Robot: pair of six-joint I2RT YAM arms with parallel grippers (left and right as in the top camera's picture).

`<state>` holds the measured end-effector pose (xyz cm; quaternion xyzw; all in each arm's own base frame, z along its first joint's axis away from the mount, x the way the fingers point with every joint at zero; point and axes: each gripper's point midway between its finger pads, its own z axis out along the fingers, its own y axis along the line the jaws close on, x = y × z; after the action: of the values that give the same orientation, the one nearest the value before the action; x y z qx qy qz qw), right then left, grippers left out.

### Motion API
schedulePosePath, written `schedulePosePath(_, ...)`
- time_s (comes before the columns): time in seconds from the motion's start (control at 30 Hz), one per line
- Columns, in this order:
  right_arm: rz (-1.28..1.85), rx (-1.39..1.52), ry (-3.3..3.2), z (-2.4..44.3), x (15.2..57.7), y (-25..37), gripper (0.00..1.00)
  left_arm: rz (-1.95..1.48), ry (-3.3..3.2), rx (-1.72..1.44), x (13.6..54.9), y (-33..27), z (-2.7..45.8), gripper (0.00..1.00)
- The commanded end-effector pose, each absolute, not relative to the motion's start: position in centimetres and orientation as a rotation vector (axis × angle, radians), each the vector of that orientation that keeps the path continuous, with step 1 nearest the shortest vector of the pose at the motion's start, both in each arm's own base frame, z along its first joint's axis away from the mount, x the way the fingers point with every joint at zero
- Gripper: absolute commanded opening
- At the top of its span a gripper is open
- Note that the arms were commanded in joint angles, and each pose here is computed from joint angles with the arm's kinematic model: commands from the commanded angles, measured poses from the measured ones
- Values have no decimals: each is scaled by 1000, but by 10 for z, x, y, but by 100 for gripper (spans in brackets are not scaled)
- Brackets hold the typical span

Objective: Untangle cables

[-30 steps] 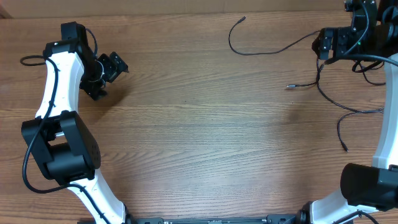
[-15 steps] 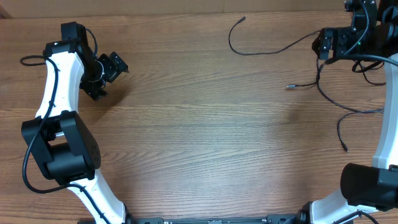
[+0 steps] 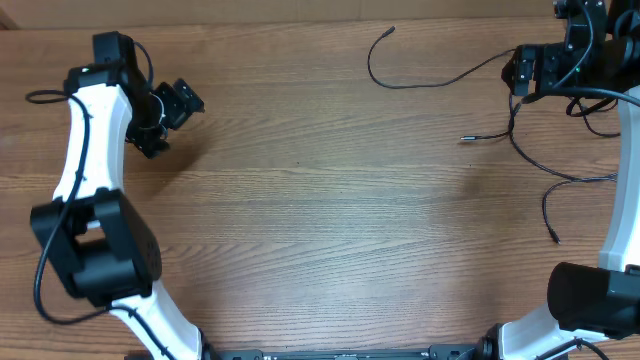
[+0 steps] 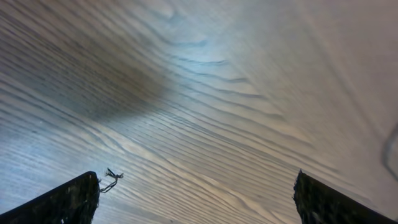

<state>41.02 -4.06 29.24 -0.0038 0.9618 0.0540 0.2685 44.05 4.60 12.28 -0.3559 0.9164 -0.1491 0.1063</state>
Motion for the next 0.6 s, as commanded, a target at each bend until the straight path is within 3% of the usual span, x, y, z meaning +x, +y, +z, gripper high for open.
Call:
schedulePosePath(0.0, 141, -14, 2581, 297, 411, -41, 100, -452, 2567, -918, 433, 36, 194, 100)
schedulePosePath(0.33, 141, -14, 2581, 297, 411, -41, 100, -536, 2385, -619, 395, -26, 304, 100)
schedulePosePath(0.57, 141, -14, 2581, 297, 411, -41, 100, -399, 2275, -473, 373, -56, 332, 100)
